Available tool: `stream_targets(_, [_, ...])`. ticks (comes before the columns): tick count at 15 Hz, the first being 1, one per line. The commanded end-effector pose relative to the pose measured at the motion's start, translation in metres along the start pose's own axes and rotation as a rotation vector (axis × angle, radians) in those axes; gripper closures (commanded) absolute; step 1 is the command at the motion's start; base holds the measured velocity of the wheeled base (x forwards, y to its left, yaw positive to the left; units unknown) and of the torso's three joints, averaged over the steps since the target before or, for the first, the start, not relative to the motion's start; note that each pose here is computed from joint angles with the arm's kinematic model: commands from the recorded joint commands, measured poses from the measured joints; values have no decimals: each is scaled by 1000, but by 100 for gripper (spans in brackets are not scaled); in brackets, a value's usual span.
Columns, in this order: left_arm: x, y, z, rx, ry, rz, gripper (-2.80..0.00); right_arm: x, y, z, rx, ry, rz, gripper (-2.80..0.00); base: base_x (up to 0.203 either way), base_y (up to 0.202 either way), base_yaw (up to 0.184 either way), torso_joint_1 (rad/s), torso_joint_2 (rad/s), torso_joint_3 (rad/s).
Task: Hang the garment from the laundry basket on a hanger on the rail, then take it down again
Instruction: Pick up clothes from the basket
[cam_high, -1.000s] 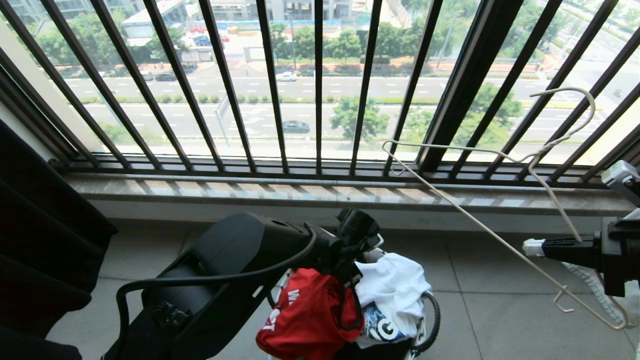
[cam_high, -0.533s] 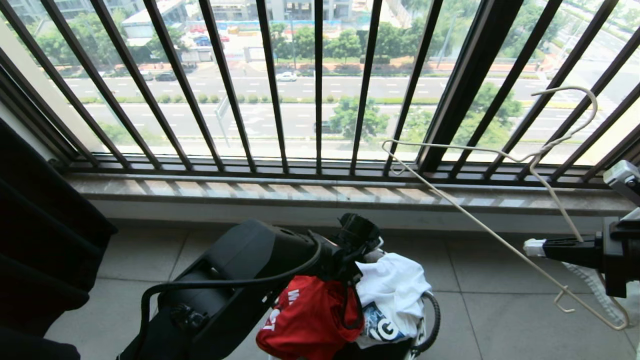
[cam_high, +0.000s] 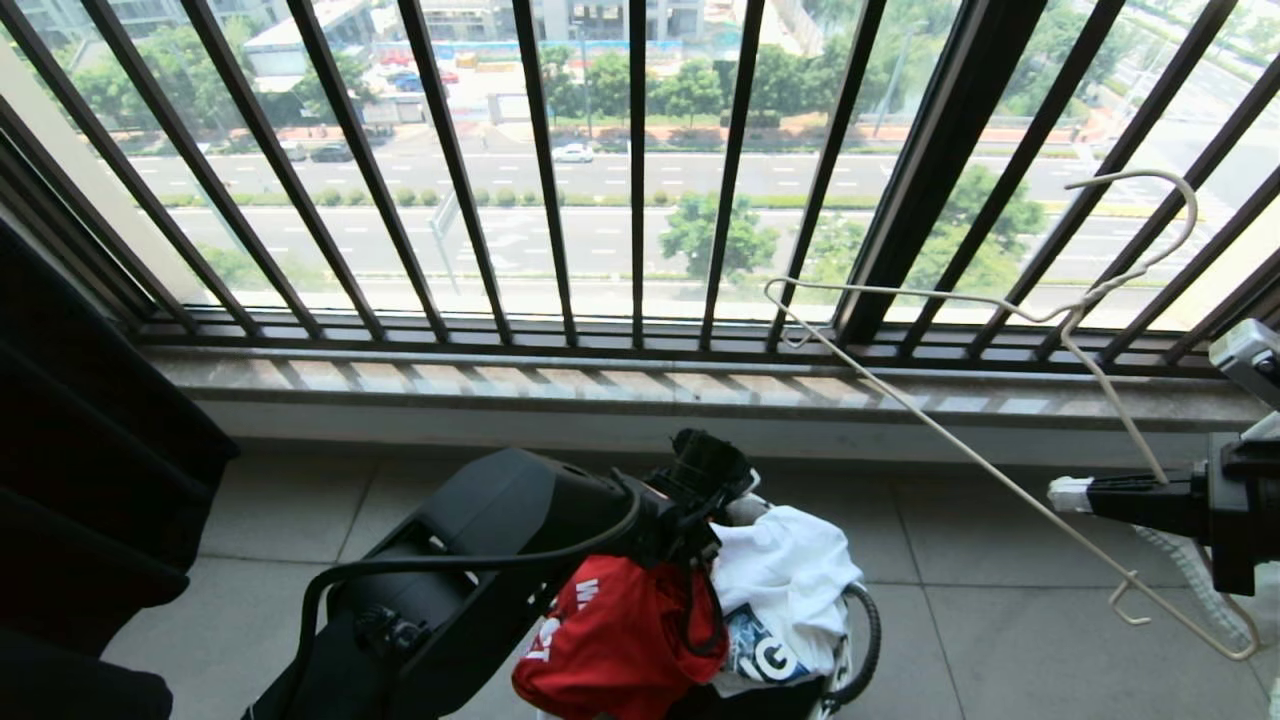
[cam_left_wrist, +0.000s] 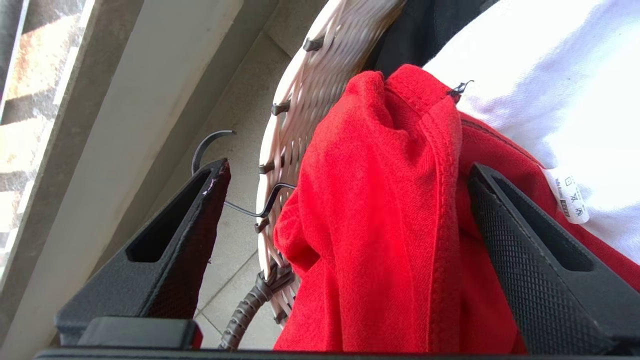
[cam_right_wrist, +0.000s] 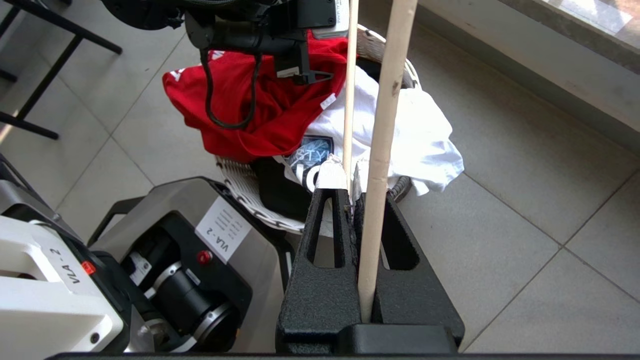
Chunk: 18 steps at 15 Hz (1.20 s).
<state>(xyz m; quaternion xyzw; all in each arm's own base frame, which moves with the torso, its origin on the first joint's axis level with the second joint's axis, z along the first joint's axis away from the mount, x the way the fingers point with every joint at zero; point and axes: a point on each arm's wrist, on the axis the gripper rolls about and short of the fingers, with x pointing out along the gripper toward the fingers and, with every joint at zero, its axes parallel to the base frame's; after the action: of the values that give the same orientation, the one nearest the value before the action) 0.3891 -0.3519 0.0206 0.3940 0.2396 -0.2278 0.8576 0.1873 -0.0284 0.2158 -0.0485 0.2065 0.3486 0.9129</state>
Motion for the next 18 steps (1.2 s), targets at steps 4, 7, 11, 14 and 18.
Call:
stream_targets(4, [10,5,-4,-15,-20,26,0,-1,1,1,-6,-4,3,0,0,0,0,0,0,0])
stream_targets(7, [12,8,-1,-48,-63,45,0,-1,1,0,-5,-4,3,0,0,0,0,0,0,0])
stream_targets(11, [-9,29,19,-161,-161,90,0,-4,4,2,-16,-13,-1,0,0,0,0,0,0,0])
stream_targets(14, [-51,55,29,-296,-189,92,0,-6,6,3,-23,-19,-5,0,0,0,0,0,0,0])
stream_targets(18, [-118,82,23,-461,-205,80,0,-6,14,5,-21,-22,21,0,0,0,0,0,0,0])
